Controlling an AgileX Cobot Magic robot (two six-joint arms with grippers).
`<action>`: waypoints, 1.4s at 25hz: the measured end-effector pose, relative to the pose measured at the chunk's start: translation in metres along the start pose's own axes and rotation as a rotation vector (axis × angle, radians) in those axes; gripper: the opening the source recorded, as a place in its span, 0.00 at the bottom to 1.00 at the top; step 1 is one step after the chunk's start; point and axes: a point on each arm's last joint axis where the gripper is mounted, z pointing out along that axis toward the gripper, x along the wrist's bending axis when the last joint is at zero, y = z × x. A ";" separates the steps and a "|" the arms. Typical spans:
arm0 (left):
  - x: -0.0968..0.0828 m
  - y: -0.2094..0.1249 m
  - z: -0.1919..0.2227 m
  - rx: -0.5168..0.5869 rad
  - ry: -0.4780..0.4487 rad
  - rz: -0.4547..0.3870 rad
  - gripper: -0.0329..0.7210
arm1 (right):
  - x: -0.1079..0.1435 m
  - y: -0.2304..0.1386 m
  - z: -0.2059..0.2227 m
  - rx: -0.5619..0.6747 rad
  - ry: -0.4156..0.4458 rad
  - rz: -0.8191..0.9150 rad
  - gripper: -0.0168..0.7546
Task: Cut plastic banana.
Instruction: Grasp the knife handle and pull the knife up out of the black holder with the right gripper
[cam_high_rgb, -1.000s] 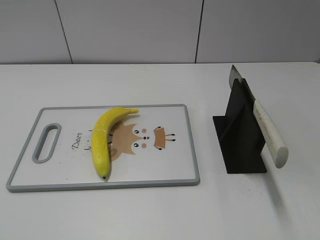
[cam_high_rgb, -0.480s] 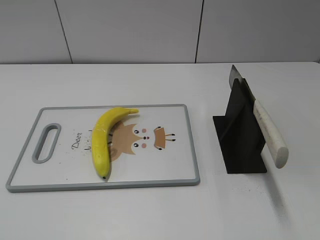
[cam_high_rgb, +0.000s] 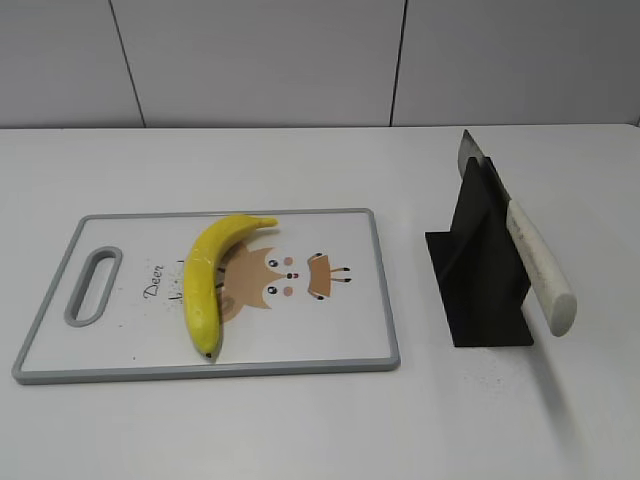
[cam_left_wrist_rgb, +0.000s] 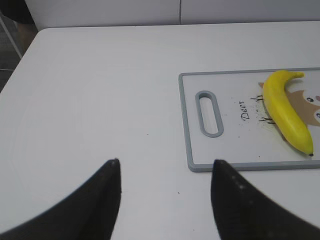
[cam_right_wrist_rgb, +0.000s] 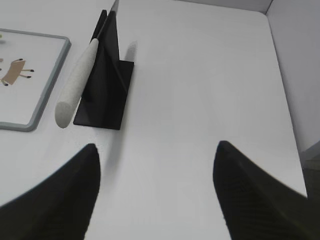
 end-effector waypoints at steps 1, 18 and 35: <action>0.000 0.000 0.000 0.000 -0.004 0.005 0.79 | -0.001 0.008 0.003 0.029 0.006 0.003 0.74; -0.005 0.001 0.000 -0.008 -0.060 0.062 0.84 | 0.009 0.098 0.079 0.398 0.174 0.117 0.74; -0.005 0.001 0.000 -0.008 -0.060 0.062 0.83 | 0.072 0.100 0.227 0.872 0.188 0.061 0.74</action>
